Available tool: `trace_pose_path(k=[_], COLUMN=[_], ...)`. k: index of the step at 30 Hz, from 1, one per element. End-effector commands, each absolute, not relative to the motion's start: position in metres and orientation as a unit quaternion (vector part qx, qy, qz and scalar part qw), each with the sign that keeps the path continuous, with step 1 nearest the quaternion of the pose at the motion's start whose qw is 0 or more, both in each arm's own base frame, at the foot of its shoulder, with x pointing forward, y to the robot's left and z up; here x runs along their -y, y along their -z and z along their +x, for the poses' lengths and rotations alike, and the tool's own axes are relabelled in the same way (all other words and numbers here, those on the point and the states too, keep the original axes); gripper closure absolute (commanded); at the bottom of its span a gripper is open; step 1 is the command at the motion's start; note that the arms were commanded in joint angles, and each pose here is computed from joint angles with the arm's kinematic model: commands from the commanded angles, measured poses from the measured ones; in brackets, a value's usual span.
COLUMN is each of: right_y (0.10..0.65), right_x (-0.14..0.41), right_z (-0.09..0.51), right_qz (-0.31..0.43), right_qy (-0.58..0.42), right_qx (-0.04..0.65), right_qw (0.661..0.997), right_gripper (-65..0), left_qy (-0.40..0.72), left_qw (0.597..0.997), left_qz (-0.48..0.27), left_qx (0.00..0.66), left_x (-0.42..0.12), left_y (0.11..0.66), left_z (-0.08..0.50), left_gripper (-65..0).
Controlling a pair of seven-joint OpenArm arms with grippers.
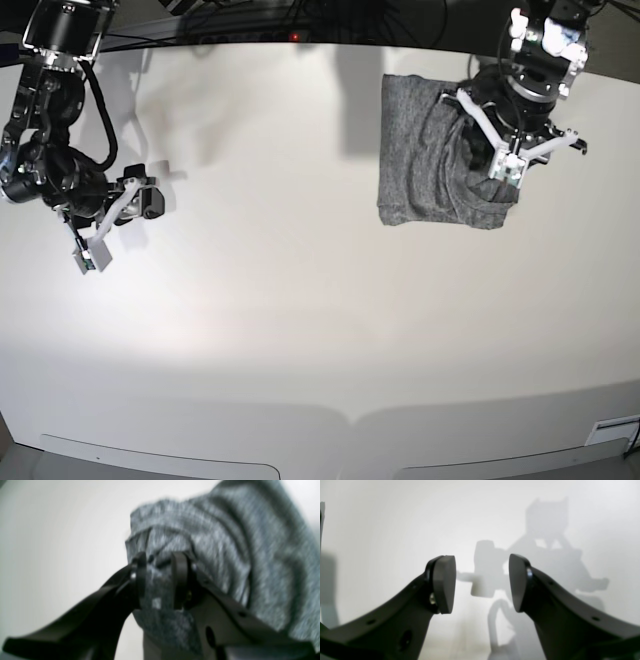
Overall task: Fold the T-shirt properly
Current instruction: 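Press and tuck the folded bundle edge with the left gripper, then grasp the bundle edge with the left gripper and drag it slightly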
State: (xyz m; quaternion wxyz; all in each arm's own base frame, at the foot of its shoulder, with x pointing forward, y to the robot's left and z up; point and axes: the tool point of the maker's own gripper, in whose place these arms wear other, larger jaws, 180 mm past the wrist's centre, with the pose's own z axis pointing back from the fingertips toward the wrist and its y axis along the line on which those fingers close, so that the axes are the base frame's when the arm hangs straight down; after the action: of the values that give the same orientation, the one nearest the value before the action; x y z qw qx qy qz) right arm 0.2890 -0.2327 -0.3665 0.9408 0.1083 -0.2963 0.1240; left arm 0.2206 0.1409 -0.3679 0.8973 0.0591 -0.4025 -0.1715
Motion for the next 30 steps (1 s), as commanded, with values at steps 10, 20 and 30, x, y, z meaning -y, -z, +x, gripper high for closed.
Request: trace_pose_path(k=[10, 20, 30], right_y=[0.354, 0.354, 0.354], right_x=[0.236, 0.236, 0.236], right_z=[0.297, 0.297, 0.297], right_qz=[0.103, 0.103, 0.103], right_qy=[-0.13, -0.13, -0.13], right_qx=[0.315, 0.315, 0.315], right_qw=[0.934, 0.934, 0.934], right_gripper=[-33.9, -33.8, -33.8], left_qy=[0.162, 0.104, 0.087], left_qw=[0.908, 0.882, 0.85], left_qz=[0.059, 0.177, 0.198], left_qx=[0.382, 0.424, 0.48], left_x=[-0.148, -0.191, -0.196], left_y=[0.379, 0.357, 0.343], left_z=[0.216, 0.228, 0.216], left_gripper=[-16.3, 0.0, -0.8])
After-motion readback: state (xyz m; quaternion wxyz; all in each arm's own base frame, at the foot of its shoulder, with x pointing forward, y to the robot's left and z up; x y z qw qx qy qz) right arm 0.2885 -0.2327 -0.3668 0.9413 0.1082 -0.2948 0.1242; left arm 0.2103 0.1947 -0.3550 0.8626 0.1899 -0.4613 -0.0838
